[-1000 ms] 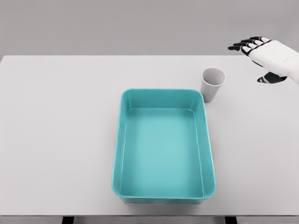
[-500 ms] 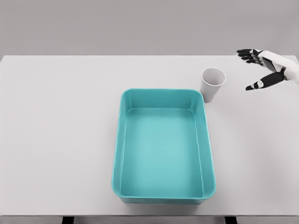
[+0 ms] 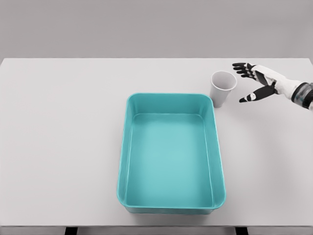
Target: Put the paper cup into the basket with your right arm
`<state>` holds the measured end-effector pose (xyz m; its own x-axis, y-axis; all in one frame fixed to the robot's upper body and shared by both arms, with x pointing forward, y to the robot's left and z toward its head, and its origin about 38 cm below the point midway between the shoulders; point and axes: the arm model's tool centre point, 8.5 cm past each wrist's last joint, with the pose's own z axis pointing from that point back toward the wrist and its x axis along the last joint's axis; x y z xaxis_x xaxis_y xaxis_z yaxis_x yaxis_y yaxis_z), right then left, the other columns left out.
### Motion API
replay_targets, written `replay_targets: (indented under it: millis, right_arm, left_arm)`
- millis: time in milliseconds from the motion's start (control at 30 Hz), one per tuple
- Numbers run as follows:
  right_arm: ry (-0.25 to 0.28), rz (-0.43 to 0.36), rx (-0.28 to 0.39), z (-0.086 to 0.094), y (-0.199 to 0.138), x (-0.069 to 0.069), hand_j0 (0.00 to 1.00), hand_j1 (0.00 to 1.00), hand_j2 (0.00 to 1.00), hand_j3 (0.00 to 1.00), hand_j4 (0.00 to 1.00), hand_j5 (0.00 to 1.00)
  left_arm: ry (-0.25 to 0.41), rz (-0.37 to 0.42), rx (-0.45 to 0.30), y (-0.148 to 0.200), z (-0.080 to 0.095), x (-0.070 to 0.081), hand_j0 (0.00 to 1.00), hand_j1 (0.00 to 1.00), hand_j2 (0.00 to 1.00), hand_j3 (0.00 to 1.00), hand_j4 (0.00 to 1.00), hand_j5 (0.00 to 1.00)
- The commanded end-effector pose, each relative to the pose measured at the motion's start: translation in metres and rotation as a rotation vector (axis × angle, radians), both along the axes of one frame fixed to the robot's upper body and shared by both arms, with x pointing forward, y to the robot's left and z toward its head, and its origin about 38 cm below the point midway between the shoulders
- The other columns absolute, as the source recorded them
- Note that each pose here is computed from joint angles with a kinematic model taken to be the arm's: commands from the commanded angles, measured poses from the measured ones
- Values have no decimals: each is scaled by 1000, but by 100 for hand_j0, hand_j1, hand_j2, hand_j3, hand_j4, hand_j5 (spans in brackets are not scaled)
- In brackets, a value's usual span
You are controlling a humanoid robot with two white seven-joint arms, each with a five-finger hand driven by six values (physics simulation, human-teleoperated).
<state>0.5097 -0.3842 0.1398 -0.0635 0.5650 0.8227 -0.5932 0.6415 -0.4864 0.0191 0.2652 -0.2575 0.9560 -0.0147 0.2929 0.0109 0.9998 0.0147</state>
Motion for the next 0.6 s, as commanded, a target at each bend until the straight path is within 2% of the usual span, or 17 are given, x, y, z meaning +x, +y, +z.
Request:
replay_targets:
  millis: [0, 567]
  right_arm:
    - [2, 4, 8, -2, 4, 1, 99, 99, 99, 99, 99, 99]
    - [2, 19, 8, -2, 11, 2, 99, 99, 99, 99, 99, 99]
  left_arm:
    - [-2, 1, 0, 0, 0, 1, 100, 100, 100, 100, 100, 100]
    - [0, 1, 0, 0, 0, 0, 100, 100, 100, 100, 100, 100]
